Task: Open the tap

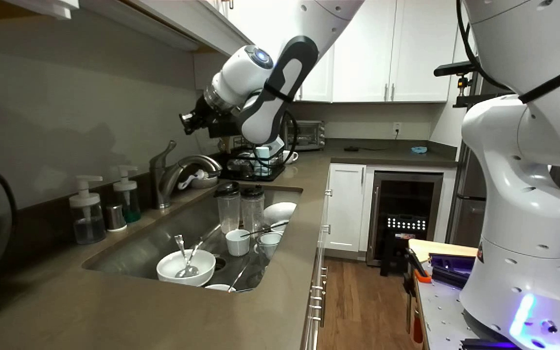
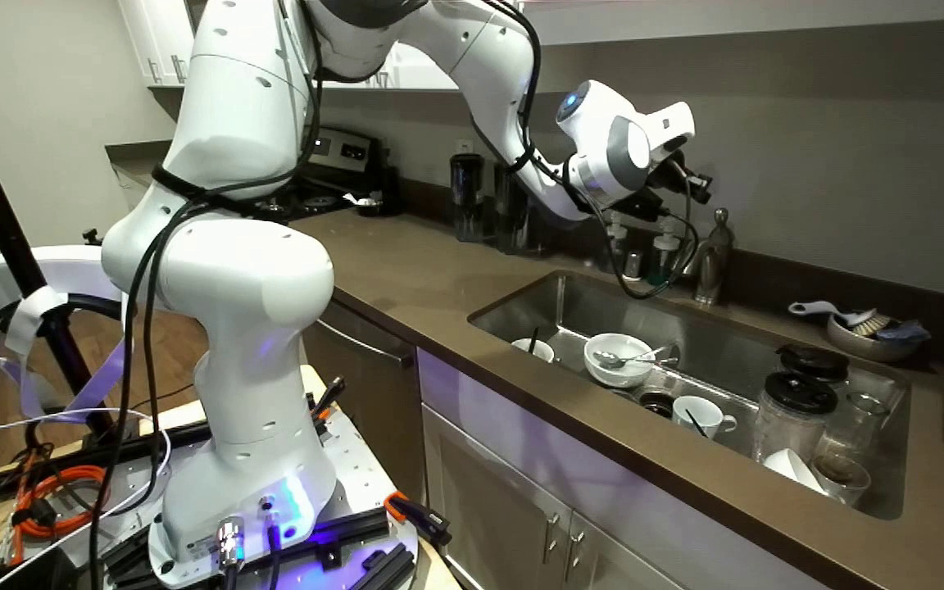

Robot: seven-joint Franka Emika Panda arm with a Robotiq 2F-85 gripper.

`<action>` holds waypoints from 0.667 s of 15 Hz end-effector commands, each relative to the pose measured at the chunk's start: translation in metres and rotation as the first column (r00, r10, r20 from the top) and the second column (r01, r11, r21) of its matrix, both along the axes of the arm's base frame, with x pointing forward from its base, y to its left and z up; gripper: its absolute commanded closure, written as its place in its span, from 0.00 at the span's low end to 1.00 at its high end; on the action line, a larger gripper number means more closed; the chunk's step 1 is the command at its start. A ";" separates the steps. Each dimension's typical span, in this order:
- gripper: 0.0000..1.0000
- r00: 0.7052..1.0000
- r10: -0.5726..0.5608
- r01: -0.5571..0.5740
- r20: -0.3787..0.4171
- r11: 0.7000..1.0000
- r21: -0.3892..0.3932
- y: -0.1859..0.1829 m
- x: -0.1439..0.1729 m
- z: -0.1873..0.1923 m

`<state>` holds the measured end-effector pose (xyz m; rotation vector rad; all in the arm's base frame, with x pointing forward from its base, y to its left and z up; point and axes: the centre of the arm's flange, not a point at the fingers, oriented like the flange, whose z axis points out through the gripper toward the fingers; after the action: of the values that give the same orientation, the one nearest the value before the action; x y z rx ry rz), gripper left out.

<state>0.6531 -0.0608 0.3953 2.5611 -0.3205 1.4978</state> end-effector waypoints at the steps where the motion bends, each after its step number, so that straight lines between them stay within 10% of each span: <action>1: 0.97 0.993 0.073 -0.070 -0.093 0.997 0.026 -0.003 0.023 0.009; 10: 0.98 0.978 0.127 -0.110 -0.163 0.988 0.111 0.004 0.051 -0.001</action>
<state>0.6732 -0.0228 0.3811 2.8234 -0.2326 1.3398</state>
